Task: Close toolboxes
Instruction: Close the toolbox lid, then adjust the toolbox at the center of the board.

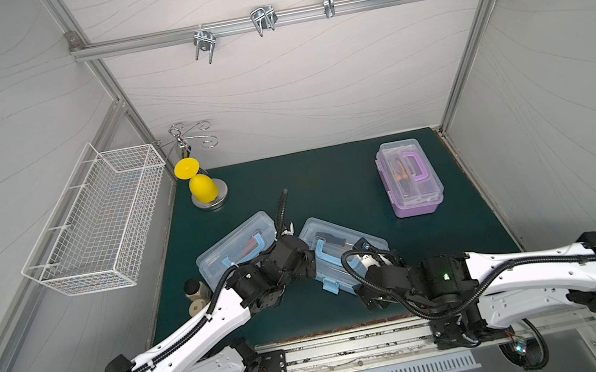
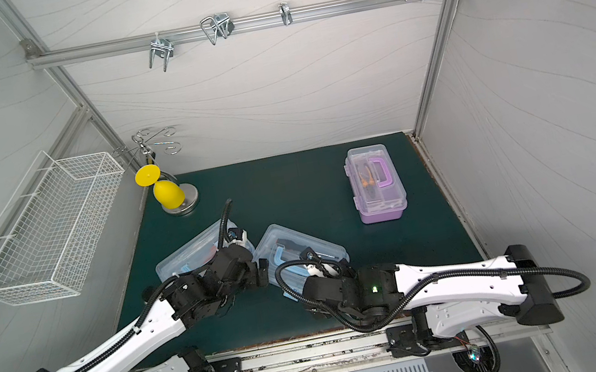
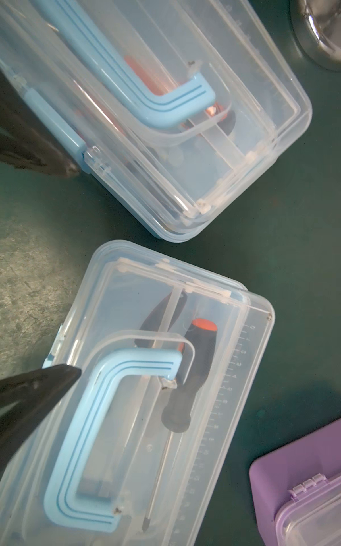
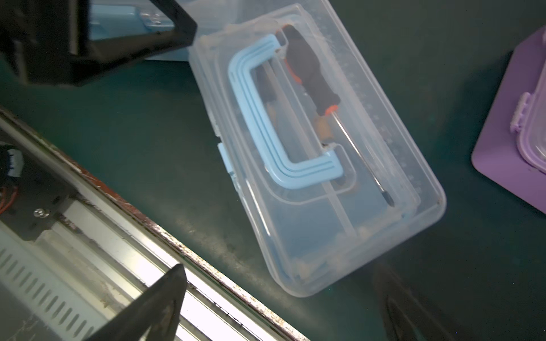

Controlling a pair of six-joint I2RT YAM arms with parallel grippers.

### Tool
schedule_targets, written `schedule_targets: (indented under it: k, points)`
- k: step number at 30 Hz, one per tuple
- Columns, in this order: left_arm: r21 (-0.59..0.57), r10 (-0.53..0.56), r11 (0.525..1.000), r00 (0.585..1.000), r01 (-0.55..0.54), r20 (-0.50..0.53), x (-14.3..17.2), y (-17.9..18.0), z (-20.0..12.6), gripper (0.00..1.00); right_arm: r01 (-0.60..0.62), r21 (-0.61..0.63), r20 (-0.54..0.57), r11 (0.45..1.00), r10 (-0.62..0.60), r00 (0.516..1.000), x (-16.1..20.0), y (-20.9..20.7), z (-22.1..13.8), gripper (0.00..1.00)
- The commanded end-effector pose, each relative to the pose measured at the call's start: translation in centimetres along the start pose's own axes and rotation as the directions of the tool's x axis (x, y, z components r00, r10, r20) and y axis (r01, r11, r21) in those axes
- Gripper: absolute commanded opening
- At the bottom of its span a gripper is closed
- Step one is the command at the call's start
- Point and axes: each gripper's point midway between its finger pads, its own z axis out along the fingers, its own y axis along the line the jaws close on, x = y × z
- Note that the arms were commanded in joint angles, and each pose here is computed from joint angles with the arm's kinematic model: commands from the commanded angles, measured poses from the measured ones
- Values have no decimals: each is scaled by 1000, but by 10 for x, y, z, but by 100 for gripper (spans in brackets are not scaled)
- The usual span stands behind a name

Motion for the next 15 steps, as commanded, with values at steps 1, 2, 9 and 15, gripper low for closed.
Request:
schedule_targets:
  k: [1,2,9,15]
  points:
    - [42,33,999,999,-34,19,-21,-14,-2,99,-43,87,-58,995,48,997,20,-28,-4,99]
    - [54,31,998,999,-32,16,-24,-16,0,99,-53,85,-66,995,58,996,24,-31,-4,99]
    - [114,7,993,1000,-6,-5,-40,-28,20,99,-95,36,-112,995,99,989,43,-31,7,99]
    - [115,39,993,998,-34,-42,-42,-39,40,99,-129,21,-144,991,131,981,49,-29,24,99]
